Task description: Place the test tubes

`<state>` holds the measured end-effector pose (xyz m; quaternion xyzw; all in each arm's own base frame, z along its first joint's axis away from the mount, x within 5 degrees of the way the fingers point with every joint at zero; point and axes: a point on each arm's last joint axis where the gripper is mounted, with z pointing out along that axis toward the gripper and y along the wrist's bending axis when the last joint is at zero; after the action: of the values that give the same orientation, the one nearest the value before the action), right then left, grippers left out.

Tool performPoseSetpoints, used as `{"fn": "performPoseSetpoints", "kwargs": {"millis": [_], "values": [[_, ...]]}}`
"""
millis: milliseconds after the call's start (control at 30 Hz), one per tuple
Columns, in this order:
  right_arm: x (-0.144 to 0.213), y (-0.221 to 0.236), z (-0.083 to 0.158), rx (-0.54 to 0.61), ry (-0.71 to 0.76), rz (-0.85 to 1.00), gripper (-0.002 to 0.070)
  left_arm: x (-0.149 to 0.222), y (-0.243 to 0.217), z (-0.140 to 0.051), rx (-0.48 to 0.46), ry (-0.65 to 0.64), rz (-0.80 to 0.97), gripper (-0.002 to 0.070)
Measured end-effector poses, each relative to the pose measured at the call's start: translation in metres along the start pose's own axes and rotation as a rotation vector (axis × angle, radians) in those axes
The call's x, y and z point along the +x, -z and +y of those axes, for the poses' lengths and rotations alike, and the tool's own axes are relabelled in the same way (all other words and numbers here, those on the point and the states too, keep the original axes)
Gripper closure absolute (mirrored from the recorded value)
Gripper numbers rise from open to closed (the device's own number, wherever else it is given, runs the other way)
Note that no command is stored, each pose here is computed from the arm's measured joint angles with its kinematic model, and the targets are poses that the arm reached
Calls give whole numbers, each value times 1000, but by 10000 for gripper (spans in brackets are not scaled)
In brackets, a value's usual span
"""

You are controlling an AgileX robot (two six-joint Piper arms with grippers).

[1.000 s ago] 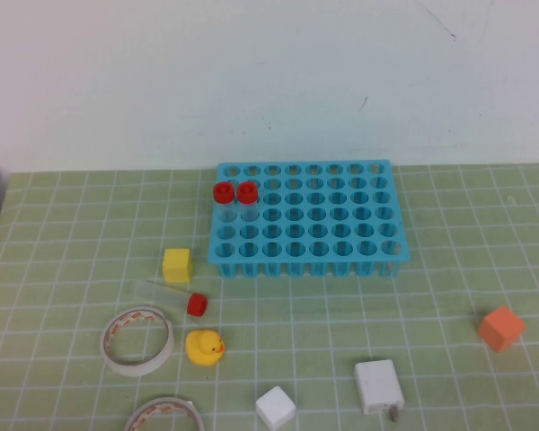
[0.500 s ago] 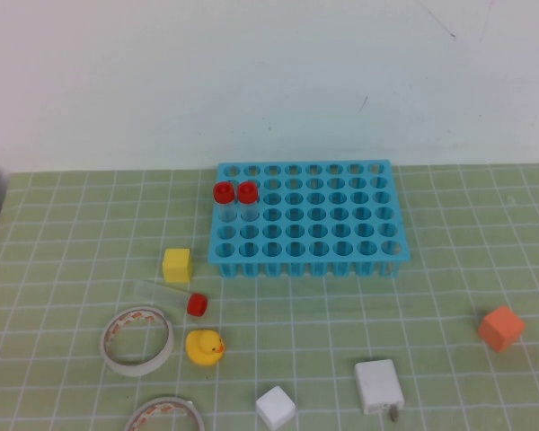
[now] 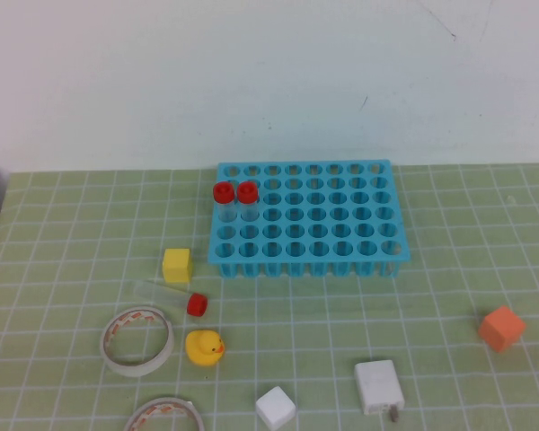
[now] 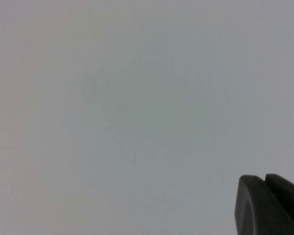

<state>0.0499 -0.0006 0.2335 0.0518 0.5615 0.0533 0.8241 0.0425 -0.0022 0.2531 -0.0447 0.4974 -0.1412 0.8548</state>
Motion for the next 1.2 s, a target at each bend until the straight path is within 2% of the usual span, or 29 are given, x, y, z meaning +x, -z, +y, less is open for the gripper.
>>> {"fn": "performPoseSetpoints", "kwargs": {"millis": [100, 400, 533, 667, 967, 1067, 1200], "values": [[-11, -2, 2, -4, 39, 15, 678, -13, -6, -4, -8, -11, 70, 676], [-68, -8, 8, 36, 281, 55, 678, -60, -33, -18, -12, -97, 179, 676], [-83, -23, 7, 67, 315, 138, 678, -62, -60, -19, -31, -156, 363, 676], [-85, -45, 5, 88, 307, 254, 678, -45, -89, -16, -60, -192, 599, 676], [-24, -79, -9, 178, 193, 788, 678, 21, -125, -2, -121, -130, 938, 676], [-8, -85, -9, 136, 231, 911, 678, 46, -128, 3, -152, -86, 1075, 676], [18, -91, -6, 27, 264, 1092, 678, 68, -136, 4, -178, -18, 1248, 676]]}}
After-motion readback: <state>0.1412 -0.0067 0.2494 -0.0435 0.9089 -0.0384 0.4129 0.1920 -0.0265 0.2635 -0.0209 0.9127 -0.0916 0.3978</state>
